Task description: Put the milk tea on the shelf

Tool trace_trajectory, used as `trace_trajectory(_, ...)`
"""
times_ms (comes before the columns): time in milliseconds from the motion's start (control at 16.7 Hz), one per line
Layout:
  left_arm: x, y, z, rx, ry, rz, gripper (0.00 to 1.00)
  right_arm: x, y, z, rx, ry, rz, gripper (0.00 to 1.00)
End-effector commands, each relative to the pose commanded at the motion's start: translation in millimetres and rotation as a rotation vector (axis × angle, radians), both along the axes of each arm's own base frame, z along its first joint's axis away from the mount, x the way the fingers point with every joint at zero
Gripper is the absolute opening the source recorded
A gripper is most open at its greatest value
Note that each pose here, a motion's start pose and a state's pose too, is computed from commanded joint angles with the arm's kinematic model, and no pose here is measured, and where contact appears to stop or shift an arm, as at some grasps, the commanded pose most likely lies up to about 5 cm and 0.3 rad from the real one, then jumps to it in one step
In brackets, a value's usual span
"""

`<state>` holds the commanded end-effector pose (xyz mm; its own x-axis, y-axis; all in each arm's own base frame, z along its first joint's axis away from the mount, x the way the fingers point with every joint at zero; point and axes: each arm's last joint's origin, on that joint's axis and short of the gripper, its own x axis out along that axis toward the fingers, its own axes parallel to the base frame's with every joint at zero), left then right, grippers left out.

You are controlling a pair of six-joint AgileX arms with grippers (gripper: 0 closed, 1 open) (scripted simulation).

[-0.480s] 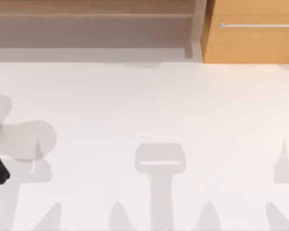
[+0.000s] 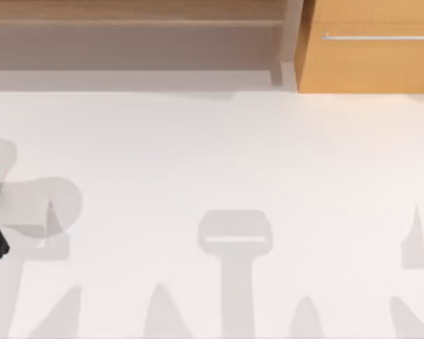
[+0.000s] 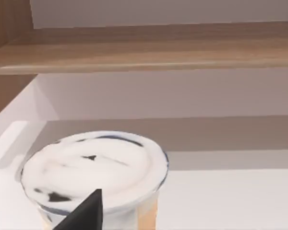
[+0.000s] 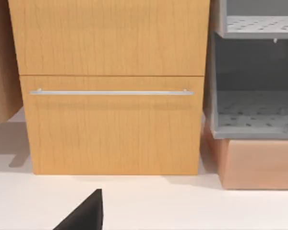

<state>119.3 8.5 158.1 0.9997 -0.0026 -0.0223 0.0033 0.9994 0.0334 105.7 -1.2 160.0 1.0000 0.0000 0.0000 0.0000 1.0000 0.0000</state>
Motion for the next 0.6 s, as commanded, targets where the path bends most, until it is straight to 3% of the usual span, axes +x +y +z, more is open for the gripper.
trace_trajectory(600, 39, 49, -31, -0.015, 0.13, -0.016, 1.0, 0, 0, 0, 0.0, 0.0, 0.0, 1.0)
